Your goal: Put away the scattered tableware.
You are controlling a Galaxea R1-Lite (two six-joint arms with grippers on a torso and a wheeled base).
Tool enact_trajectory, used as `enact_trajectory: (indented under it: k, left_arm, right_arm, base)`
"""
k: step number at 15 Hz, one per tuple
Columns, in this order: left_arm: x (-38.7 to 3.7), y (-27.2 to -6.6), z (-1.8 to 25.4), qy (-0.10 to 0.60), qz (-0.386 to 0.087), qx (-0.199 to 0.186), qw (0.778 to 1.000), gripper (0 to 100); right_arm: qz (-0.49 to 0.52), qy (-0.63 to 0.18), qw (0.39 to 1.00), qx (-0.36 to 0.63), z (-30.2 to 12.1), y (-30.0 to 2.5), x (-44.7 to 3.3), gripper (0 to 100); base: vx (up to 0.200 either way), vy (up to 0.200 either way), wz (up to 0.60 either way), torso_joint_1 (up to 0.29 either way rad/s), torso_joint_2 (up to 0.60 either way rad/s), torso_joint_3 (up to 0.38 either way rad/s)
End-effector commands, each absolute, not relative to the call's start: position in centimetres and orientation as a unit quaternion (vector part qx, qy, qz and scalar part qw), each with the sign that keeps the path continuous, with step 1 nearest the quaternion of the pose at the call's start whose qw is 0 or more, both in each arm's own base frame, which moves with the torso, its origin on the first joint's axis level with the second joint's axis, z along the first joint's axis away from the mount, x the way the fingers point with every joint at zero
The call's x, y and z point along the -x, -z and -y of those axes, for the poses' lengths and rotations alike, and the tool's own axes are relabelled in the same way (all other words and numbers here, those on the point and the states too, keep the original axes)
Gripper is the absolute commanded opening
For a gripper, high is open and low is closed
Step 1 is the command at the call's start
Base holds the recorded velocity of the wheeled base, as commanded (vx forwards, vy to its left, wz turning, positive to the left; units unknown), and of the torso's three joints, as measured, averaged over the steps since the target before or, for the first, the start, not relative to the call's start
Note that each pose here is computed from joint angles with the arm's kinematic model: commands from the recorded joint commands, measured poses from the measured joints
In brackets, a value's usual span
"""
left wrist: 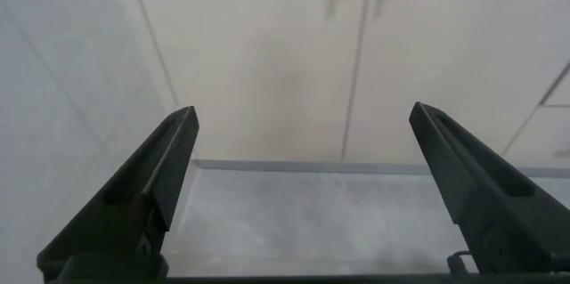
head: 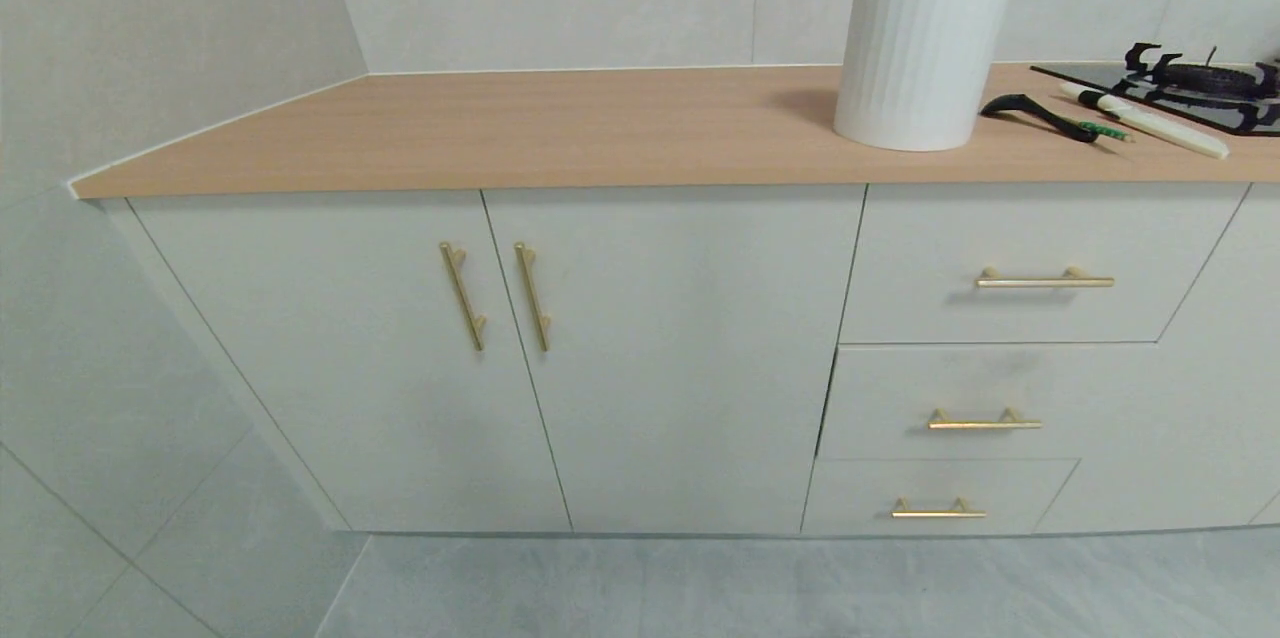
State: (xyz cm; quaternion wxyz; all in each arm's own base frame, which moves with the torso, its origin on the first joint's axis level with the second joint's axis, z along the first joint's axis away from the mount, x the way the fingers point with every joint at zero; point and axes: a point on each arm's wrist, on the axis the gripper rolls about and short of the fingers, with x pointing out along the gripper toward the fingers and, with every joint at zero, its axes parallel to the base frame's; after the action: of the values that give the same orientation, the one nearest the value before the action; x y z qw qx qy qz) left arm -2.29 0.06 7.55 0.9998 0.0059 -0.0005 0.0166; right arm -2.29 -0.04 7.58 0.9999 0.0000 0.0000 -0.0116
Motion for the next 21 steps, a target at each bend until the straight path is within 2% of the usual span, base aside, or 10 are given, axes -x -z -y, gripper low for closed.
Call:
enact_trajectory:
  k: [1,4,11,17,21]
  left_arm:
    - [2.28,-7.55,-0.06,-0.017,0.0,-0.006,1.0,100]
    - [2.28,-7.56,-0.06,-0.017,0.001,-0.004,1.0,100]
    - [2.28,-7.55,-0.06,-0.017,0.0,0.0,1.0,100]
    - [2.28,-7.55,-0.07,-0.018,0.0,0.002,1.0,100]
    - [2.28,-7.55,-0.07,-0.018,0.0,0.002,1.0,100]
  right_arm:
    - [-0.001,0.012,1.0,0.0,0.04,-7.58,2.28,100]
    - [-0.001,0.012,1.0,0.0,0.04,-7.58,2.28,100]
    - [-0.001,0.012,1.0,0.0,0.04,-7.58,2.28,100]
    - [-0.001,0.012,1.0,0.0,0.04,-7.58,2.28,100]
    - [-0.001,0.012,1.0,0.0,0.04,-7.58,2.28,100]
  base:
    - [0.0,-0.2,0.0,-0.002,0.0,0.007]
    - [0.0,-0.2,0.0,0.01,0.0,0.002]
    - [0.0,0.0,0.0,0.0,0.0,0.0]
    - [0.2,0.0,0.0,0.001,0.0,0.003]
    - [0.0,0.0,0.0,0.0,0.0,0.0]
